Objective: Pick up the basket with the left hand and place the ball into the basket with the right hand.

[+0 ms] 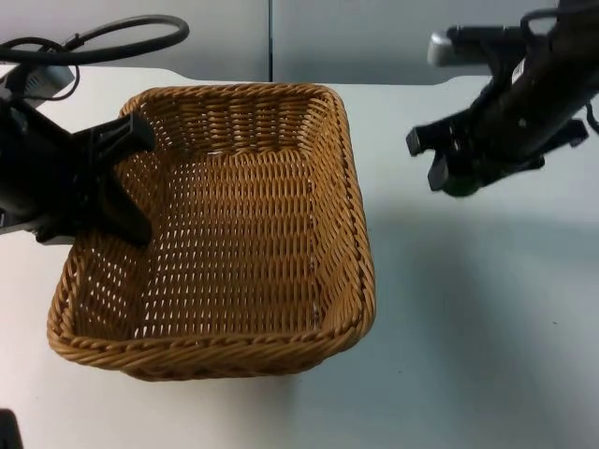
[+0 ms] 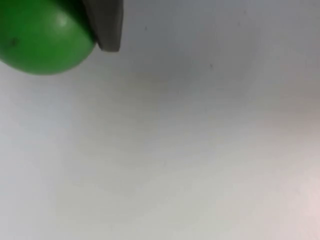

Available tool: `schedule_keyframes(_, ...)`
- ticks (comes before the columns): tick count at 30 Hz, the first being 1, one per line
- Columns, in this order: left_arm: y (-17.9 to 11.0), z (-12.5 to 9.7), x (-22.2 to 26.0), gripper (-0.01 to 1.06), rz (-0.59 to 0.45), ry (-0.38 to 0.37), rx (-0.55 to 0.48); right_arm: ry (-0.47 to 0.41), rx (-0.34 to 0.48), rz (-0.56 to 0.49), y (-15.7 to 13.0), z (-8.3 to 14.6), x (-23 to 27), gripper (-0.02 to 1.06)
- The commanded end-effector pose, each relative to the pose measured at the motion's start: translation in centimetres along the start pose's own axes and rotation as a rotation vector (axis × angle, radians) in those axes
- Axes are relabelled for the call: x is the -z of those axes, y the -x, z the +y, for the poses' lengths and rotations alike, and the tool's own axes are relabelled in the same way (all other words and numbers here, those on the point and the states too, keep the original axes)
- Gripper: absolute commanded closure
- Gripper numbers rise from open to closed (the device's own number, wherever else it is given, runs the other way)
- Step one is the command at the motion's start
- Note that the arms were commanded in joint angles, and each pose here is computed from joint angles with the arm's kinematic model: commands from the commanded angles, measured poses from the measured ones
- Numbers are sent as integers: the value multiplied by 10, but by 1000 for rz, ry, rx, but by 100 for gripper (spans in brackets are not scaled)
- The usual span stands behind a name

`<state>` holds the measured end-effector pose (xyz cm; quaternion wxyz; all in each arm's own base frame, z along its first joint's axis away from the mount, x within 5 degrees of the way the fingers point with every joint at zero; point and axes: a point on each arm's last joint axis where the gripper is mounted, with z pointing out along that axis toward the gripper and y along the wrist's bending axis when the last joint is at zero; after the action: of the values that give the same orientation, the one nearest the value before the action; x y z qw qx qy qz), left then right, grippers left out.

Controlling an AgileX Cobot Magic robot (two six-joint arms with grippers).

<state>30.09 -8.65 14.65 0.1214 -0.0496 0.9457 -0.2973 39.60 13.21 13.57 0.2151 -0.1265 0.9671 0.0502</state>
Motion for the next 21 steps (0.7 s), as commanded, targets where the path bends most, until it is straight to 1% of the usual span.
schedule_keyframes(1,-1,-4,3,105,0,-20,4,-7,36,-59,29,3,32,84)
schedule_keyframes(2,-1,-4,3,105,0,-20,4,-13,46,-68,39,3,45,84)
schedule_keyframes(3,-1,-4,3,105,0,-20,4,-12,46,-100,54,4,62,84)
schedule_keyframes(4,-1,-4,3,105,0,-20,4,-12,46,-100,54,4,62,84)
schedule_keyframes(7,-1,-4,3,105,0,-20,4,-1,48,-189,90,8,119,84)
schedule_keyframes(8,-1,-4,3,105,0,-20,4,19,62,-200,97,13,132,84)
schedule_keyframes(9,-1,-4,3,105,0,-20,4,19,62,-200,97,13,132,84)
schedule_keyframes(10,-1,-4,3,105,-3,-19,4,45,79,-207,101,19,144,84)
schedule_keyframes(11,-1,-4,3,105,-3,-19,4,89,95,-194,102,28,152,84)
schedule_keyframes(12,-1,-4,3,105,-3,-18,-19,174,162,-185,103,45,162,84)
schedule_keyframes(13,-1,-4,3,105,-3,-18,-19,174,162,-185,103,45,162,84)
schedule_keyframes(14,-1,-4,3,105,-3,-18,-47,227,218,-170,101,56,166,84)
schedule_keyframes(15,-1,-4,3,105,-1,-20,-70,296,259,-154,97,70,168,84)
schedule_keyframes(17,-2,-4,3,105,4,-24,-79,426,348,-128,89,96,172,84)
schedule_keyframes(18,-2,-4,3,105,4,-24,-79,426,348,-128,89,96,172,84)
schedule_keyframes(20,-2,-4,3,105,7,-27,-79,516,443,-92,80,120,171,84)
schedule_keyframes(21,-2,-4,3,105,7,-27,-79,537,490,-78,75,130,170,84)
